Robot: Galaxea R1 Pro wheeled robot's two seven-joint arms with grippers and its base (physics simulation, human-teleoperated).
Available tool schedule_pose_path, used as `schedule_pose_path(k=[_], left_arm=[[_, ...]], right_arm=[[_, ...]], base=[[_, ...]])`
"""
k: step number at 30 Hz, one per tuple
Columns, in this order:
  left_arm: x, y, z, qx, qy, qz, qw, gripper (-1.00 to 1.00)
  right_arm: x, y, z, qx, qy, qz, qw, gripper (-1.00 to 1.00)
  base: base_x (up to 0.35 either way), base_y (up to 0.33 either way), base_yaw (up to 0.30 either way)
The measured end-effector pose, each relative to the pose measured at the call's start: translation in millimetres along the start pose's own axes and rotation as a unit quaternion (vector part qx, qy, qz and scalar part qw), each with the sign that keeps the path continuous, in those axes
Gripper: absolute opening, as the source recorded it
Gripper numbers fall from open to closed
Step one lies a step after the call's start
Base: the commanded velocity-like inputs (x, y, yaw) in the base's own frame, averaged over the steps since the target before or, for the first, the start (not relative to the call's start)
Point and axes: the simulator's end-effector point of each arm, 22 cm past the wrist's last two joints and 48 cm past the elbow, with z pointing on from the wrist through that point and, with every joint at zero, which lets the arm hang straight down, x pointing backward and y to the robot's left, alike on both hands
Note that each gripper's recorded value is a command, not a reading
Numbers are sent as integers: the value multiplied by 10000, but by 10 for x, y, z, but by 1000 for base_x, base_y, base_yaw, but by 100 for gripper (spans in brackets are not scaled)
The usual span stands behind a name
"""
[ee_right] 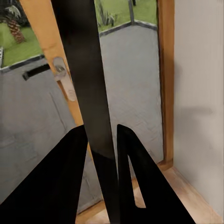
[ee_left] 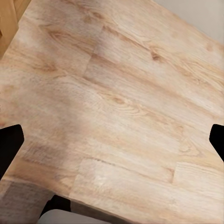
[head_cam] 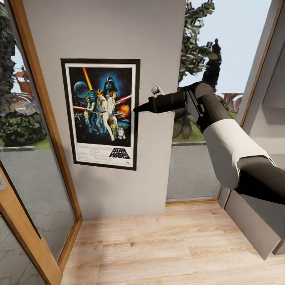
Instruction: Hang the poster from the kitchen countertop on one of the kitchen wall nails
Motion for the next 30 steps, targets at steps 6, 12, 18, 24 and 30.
schedule_pose_path(k=[6,12,18,24,30], left_arm=[[2,4,0,-8,2,0,10000,100],[-6,11,-1,-15,-3,4,10000,100],[-26,40,-8,-27,-9,14,10000,100],[-32,59,-13,-42,-10,20,10000,100],[-33,65,-15,-45,-10,22,10000,100]], right_arm=[[-140,68,-22,16,-11,-119,9999,-100],[-179,72,-64,11,-58,-159,9999,-100],[-181,55,-82,31,-64,-160,9998,-100],[-207,-15,-177,135,-84,-155,9998,-100],[-330,-3,-273,202,-136,-246,9994,-100]], base=[[0,0,0],[0,0,0],[0,0,0],[0,0,0],[0,0,0]])
